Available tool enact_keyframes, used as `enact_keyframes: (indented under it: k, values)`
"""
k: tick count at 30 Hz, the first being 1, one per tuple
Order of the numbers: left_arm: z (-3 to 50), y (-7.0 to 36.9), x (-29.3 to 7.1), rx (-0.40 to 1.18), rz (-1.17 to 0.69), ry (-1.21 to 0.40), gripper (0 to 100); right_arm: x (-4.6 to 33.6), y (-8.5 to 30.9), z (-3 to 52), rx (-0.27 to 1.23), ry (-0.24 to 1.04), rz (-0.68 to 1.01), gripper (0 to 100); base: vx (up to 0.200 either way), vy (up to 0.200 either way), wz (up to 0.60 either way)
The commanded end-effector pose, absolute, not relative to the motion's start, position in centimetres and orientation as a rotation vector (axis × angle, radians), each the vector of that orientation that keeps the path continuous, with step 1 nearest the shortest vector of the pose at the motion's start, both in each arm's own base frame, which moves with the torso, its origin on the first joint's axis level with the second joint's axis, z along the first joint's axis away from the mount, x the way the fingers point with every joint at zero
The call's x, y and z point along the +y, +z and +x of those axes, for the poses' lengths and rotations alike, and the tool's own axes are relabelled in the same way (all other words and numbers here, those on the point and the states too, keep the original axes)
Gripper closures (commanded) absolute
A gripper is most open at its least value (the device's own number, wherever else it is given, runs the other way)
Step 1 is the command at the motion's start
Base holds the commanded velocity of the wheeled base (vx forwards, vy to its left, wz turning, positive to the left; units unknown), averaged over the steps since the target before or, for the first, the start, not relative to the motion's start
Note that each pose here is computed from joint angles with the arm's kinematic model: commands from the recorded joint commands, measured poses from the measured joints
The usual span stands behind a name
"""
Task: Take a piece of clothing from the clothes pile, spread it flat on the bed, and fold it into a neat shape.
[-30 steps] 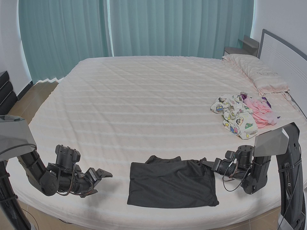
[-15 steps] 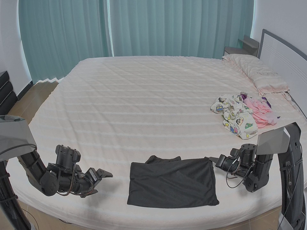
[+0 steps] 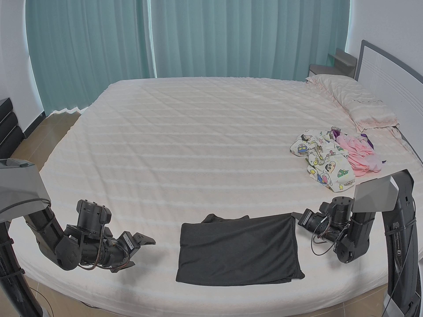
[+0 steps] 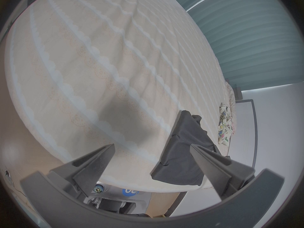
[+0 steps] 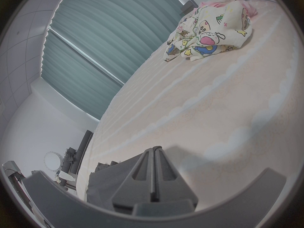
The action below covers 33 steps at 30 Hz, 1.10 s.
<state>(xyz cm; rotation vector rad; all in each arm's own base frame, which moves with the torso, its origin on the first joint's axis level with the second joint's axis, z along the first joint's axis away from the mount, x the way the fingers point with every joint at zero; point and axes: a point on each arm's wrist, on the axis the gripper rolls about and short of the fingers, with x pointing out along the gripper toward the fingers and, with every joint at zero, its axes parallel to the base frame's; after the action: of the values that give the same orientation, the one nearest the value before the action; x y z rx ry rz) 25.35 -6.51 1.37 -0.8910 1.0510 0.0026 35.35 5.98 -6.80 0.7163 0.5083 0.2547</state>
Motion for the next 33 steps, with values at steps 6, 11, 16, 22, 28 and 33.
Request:
enact_keyframes:
  k: [6, 11, 16, 22, 28, 33]
  values:
    - [25.4, 1.4, -6.5, 1.051, -0.892, 0.004, 0, 6.0, -6.9, 35.3, 0.514, 0.255, 0.715, 0, 0.0, 0.0, 0.0]
    - [25.4, 1.4, -6.5, 1.05, -0.892, 0.002, 0, 6.0, -6.7, 35.1, 0.513, 0.257, 0.715, 0, 0.0, 0.0, 0.0]
    - [25.3, 1.1, -6.8, 1.047, -0.869, 0.027, 0, 5.7, -5.4, 33.9, 0.52, 0.256, 0.718, 0, 0.0, 0.0, 0.0]
    - [25.6, 1.1, -8.7, 0.995, -0.814, 0.0, 0, 6.1, -4.7, 31.4, 0.605, 0.307, 0.712, 0, 0.0, 0.0, 0.0]
    - [26.1, 1.5, -9.4, 0.937, -0.764, -0.028, 0, 7.4, -4.8, 29.9, 0.66, 0.338, 0.692, 0, 0.0, 0.0, 0.0]
    - [26.3, 1.0, -9.1, 0.933, -0.626, -0.072, 0, 8.4, -4.5, 29.0, 0.685, 0.371, 0.672, 0, 0.0, 0.0, 0.0]
